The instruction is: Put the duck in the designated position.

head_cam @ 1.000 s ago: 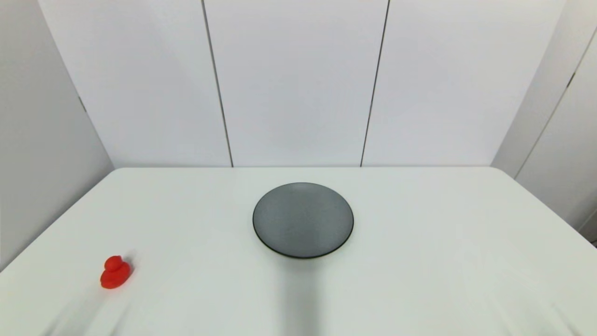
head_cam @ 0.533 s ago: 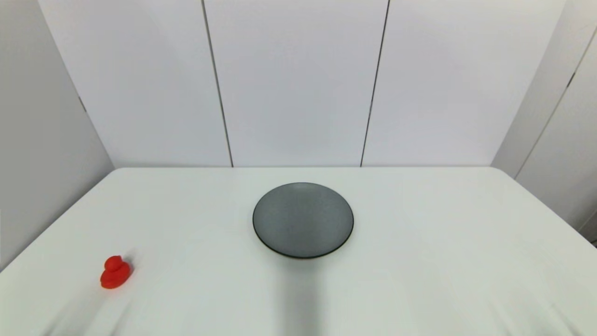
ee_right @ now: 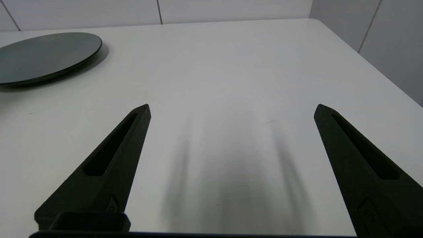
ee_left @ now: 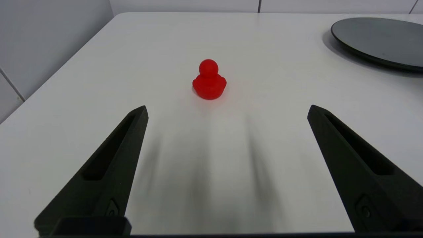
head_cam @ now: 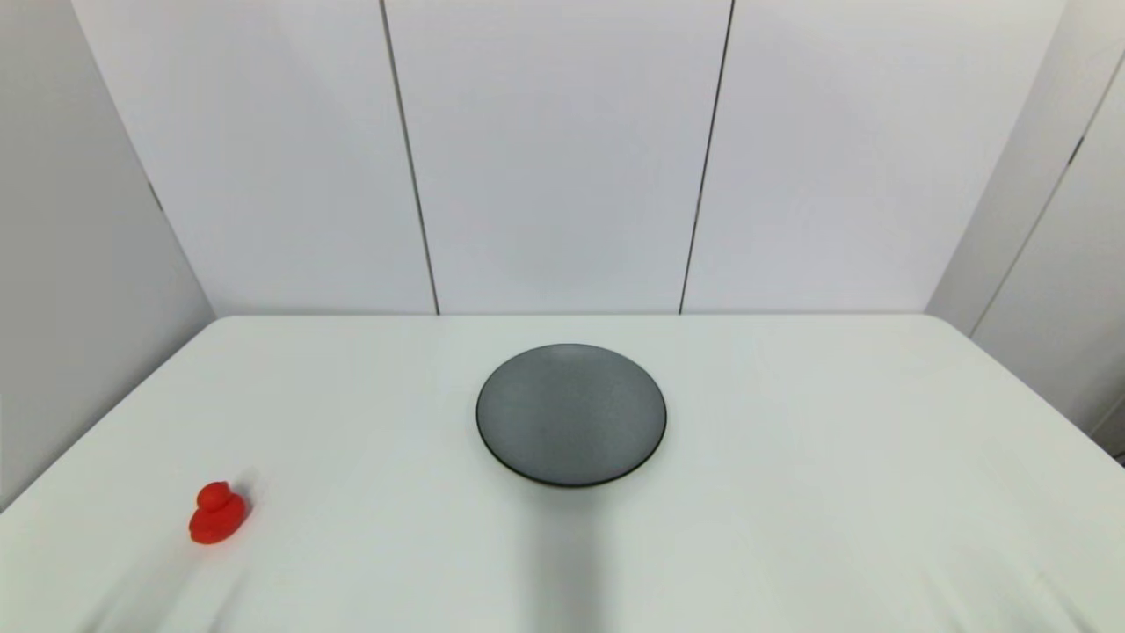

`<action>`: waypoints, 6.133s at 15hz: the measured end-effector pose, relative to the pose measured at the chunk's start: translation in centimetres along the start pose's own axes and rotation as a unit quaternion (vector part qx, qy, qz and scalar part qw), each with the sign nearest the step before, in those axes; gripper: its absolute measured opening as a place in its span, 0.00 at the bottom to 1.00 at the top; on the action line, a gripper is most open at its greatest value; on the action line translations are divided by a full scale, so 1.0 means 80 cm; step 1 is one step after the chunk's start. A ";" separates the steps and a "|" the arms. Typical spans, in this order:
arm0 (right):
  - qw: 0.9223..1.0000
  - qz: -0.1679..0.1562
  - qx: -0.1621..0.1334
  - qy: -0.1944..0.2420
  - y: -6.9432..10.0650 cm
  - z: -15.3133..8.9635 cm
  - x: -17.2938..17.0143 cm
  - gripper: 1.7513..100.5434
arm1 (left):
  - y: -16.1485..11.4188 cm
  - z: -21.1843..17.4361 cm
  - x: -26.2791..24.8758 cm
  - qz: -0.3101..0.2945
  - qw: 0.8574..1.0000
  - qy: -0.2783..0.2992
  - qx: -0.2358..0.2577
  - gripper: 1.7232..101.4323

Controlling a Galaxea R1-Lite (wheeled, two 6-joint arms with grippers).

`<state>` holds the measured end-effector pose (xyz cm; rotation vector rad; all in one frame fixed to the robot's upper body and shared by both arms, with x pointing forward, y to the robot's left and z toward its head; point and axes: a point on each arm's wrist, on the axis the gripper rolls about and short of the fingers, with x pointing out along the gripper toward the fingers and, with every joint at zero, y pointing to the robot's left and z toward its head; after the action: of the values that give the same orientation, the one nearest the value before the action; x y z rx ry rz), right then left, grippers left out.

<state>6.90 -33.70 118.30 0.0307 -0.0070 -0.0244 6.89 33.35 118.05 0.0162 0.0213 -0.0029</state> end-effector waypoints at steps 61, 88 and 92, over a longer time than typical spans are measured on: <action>1.000 0.000 0.000 0.000 0.000 0.000 0.000 0.97 | 0.011 0.080 0.307 0.036 0.865 0.500 -0.039 0.96; 1.000 0.000 0.000 0.000 0.000 0.000 0.000 0.97 | 0.009 0.073 0.311 0.048 0.858 0.510 -0.028 0.41; 1.000 0.000 0.000 0.000 0.000 0.000 0.000 0.97 | 0.009 0.075 0.310 0.046 0.860 0.507 -0.027 0.40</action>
<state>6.90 -33.70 118.30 0.0307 -0.0070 -0.0239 31.80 33.87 123.56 -0.0395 1.0846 0.1040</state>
